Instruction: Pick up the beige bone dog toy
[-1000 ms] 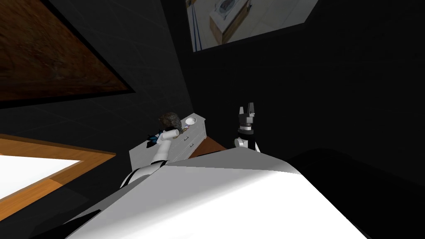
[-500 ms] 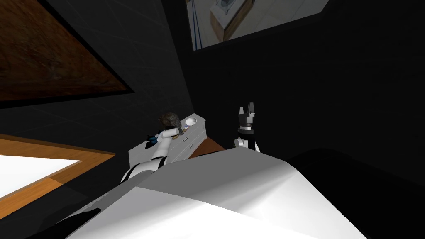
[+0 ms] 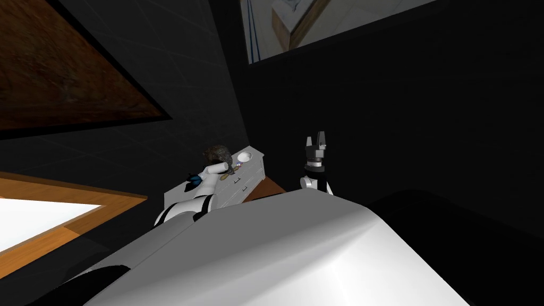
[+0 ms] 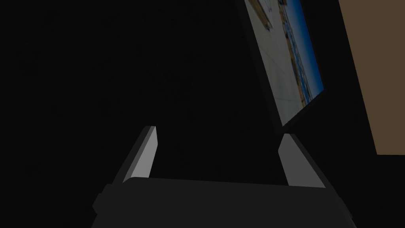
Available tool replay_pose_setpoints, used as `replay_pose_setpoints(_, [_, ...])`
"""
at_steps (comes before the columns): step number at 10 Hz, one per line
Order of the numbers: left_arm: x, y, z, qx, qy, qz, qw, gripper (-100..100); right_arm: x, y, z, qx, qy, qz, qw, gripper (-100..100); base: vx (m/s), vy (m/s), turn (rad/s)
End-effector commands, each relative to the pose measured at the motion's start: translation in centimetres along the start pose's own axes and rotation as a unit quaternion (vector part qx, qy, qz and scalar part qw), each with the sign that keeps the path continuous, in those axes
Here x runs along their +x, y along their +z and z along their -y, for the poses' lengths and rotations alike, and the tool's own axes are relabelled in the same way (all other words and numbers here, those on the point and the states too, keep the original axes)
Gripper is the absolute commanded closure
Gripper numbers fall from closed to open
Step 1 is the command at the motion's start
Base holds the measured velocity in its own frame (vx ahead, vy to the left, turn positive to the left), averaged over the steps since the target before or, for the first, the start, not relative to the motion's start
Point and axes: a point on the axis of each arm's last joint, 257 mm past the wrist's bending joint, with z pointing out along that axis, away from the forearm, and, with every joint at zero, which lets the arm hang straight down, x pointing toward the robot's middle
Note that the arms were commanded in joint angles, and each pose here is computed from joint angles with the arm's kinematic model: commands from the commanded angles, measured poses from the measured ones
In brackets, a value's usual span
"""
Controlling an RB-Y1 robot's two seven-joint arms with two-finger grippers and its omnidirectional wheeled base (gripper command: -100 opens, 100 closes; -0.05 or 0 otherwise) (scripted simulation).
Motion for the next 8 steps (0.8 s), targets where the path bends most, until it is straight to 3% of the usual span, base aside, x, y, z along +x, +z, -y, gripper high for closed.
replay_pose_setpoints(1, [-0.8,0.0,-1.0,-0.028,-0.014,0.014,0.9994,-100,0.0,0.0,0.0,0.000,0.000,0.000,1.0000,0,0.059,-0.034,0.095])
replay_pose_setpoints(5, [-2.1,-0.2,-2.1,-0.073,-0.035,0.038,0.9960,-100,0.0,0.0,0.0,0.000,0.000,0.000,1.0000,0,0.073,-0.032,0.064])
replay_pose_setpoints(7, [-3.2,-0.6,-2.8,-0.104,-0.055,0.058,0.9914,-100,0.0,0.0,0.0,0.000,0.000,0.000,1.0000,0,0.075,-0.029,0.061])
replay_pose_setpoints(8, [-3.2,-0.7,-2.9,-0.106,-0.055,0.058,0.9912,-100,0.0,0.0,0.0,0.000,0.000,0.000,1.0000,0,0.051,-0.024,0.032])
